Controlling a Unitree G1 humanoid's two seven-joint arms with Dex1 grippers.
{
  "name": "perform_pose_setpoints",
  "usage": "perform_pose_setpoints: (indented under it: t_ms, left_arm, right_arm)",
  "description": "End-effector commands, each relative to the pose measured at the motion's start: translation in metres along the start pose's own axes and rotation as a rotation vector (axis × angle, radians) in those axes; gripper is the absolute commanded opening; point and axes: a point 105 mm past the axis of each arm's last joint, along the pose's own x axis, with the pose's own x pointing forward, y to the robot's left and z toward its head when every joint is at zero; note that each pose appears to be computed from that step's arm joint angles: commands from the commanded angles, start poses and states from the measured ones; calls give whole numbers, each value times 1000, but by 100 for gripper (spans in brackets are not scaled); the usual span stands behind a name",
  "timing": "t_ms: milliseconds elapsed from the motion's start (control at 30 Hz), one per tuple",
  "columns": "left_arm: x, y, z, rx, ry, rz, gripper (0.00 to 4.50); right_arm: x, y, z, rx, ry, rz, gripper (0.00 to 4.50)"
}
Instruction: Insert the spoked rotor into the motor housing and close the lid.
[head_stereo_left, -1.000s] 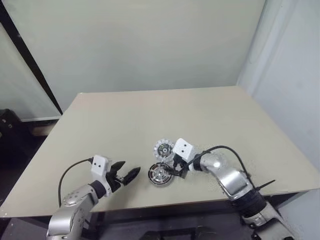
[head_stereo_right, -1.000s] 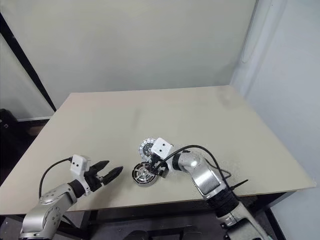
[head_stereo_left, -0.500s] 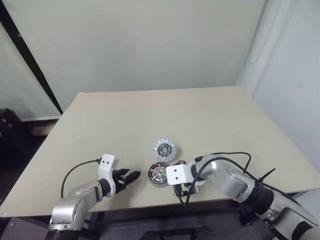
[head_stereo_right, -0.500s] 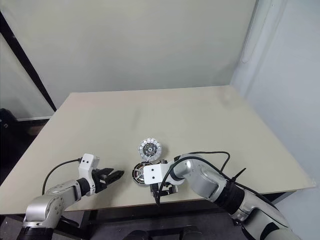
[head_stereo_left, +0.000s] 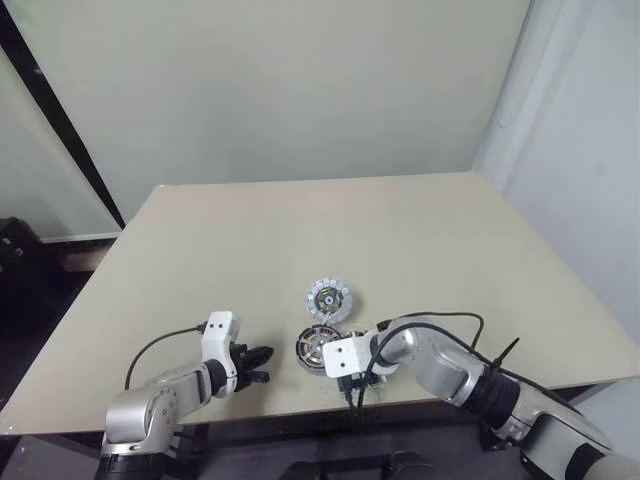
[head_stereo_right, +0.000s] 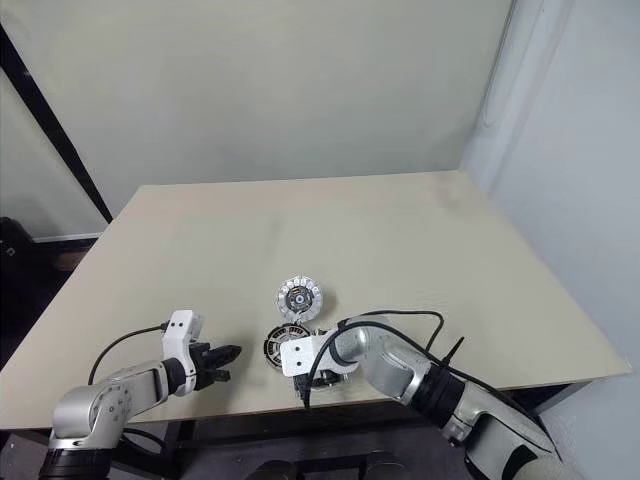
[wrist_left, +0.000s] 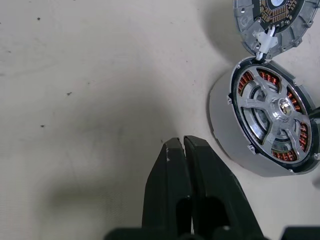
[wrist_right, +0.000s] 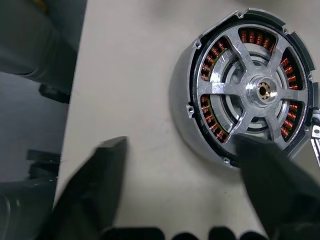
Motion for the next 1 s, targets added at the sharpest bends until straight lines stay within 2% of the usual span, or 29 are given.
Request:
perform_pose_setpoints:
  t_ms: [33, 167, 233, 400, 567, 800, 1000]
  left_arm:
    - [-4, -5, 15, 40, -53, -7, 0]
    - [-4, -4, 13, 41, -50, -5, 0]
    - [-4, -4, 13, 42, -49, -3, 0]
    - [-4, -5, 11, 62, -46, -19, 0]
    - [-16, -26, 1, 145, -20, -230, 0]
    - [-38, -31, -4, 265, -69, -416, 0]
    - [-42, -29, 2, 343, -154, -458, 0]
  right_arm:
    - [-1, -7, 2, -18, -8, -40, 212]
    - [2, -6, 3, -20, -12, -44, 68]
    - [2, -7, 5, -18, -21, -45, 16]
    - [0, -2, 25, 54, -113, -10, 2]
    - [-4, 5, 46, 150, -191, 62, 2]
    - [-4, 3, 52, 213, -185, 108, 2]
    - [-1, -1, 53, 271, -191, 136, 2]
